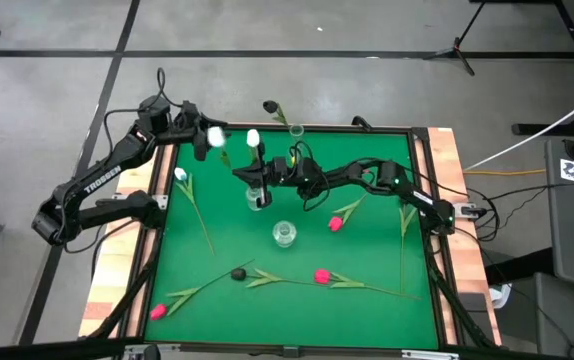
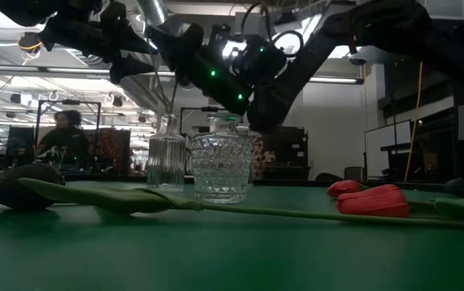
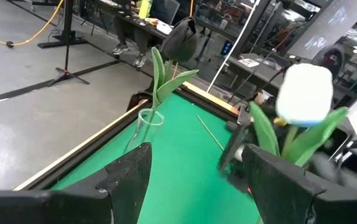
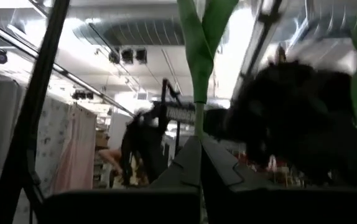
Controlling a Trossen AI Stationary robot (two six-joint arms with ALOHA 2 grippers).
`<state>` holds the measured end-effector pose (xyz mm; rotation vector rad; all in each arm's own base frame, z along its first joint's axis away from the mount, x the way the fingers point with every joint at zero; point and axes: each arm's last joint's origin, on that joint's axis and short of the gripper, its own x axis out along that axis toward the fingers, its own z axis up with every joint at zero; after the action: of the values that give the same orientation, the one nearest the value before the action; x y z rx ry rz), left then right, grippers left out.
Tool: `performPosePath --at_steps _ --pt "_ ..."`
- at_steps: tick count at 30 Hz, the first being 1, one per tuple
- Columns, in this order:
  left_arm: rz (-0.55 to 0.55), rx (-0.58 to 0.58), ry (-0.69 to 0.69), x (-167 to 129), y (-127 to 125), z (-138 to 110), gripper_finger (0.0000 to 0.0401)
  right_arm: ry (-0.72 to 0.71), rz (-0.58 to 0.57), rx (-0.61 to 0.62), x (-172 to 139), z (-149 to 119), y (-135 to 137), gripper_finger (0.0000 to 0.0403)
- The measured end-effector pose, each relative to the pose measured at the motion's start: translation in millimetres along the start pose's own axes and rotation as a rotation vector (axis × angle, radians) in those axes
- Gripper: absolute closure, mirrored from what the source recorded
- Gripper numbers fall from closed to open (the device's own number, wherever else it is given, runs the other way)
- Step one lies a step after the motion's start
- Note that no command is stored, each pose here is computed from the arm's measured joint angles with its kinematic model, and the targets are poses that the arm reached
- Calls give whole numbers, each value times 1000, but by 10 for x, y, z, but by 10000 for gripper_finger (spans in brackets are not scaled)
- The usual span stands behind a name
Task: Sort flowers into vase by color
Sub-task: Put the right white flower into the middle transparent vase
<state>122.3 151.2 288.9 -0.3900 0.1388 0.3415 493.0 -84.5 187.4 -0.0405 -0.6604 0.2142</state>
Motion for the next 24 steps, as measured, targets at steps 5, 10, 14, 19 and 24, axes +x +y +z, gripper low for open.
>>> performPosePath --at_steps 5,10,14,19,24 --pt "0 -1 1 0 0 -2 152 -1 25 -5 -12 -18 11 403" --pt "7 -1 0 0 2 -2 152 0 26 -9 -13 -19 9 403" --pt "7 -1 0 0 2 -2 152 2 30 -11 -12 -21 14 402" --pt "7 -2 1 0 2 -2 152 14 27 -8 -14 -31 6 394" --pt "7 -6 1 0 2 -2 152 58 24 12 -18 -74 -7 376"
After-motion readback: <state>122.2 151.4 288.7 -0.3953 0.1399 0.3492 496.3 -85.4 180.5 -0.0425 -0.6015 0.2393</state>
